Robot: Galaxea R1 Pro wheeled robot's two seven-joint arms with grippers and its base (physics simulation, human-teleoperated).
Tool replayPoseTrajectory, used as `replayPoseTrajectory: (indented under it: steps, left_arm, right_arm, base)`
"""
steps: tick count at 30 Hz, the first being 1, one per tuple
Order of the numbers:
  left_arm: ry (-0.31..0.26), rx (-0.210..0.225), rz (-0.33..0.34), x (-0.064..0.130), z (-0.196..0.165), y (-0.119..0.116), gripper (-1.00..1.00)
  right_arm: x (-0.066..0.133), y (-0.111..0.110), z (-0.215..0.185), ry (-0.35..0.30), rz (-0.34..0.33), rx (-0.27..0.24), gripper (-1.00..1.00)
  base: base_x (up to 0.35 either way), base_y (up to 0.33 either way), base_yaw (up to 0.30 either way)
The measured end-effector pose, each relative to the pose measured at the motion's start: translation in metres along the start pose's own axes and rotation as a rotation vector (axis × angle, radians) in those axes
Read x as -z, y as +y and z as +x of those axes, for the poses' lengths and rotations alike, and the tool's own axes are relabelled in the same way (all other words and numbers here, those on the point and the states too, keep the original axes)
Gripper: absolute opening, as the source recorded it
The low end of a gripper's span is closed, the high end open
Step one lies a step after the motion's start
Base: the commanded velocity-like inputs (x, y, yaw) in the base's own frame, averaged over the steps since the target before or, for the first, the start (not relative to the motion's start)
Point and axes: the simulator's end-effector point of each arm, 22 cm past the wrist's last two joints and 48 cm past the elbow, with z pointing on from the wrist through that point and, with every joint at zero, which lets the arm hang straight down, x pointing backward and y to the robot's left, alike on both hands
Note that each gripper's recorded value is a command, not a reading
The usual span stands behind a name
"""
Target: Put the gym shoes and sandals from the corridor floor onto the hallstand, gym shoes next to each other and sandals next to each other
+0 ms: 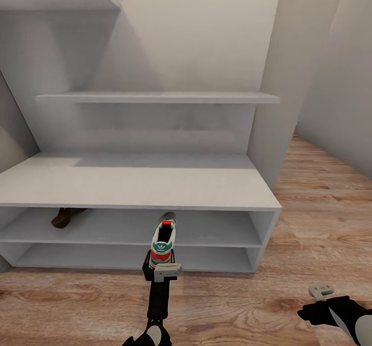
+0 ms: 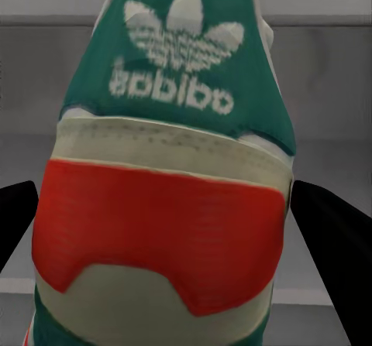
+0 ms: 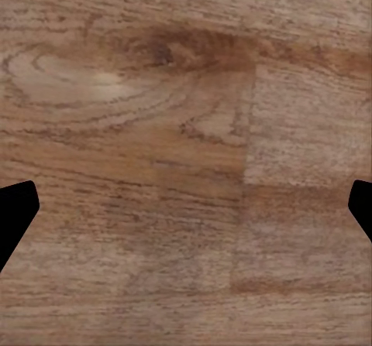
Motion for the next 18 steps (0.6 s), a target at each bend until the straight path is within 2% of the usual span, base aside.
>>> replayPoseTrajectory:
  steps: [8,18]
  left_arm:
    - [0.000,0.000,0.002,0.0002,-0.0001,-0.0006,-1.00]
    - [0.000,0.000,0.002,0.0002,-0.0001,-0.0008,-1.00]
  right_arm:
    - [0.0000,0.0000,-0.0002,0.000,0.000,0.000,1.00]
    - [0.0000,0.0001,-0.0003,0.000,0.000,-0.001,1.00]
  base:
    - [0.007,0.000,0.000]
    - [0.139,0.000,0.000]
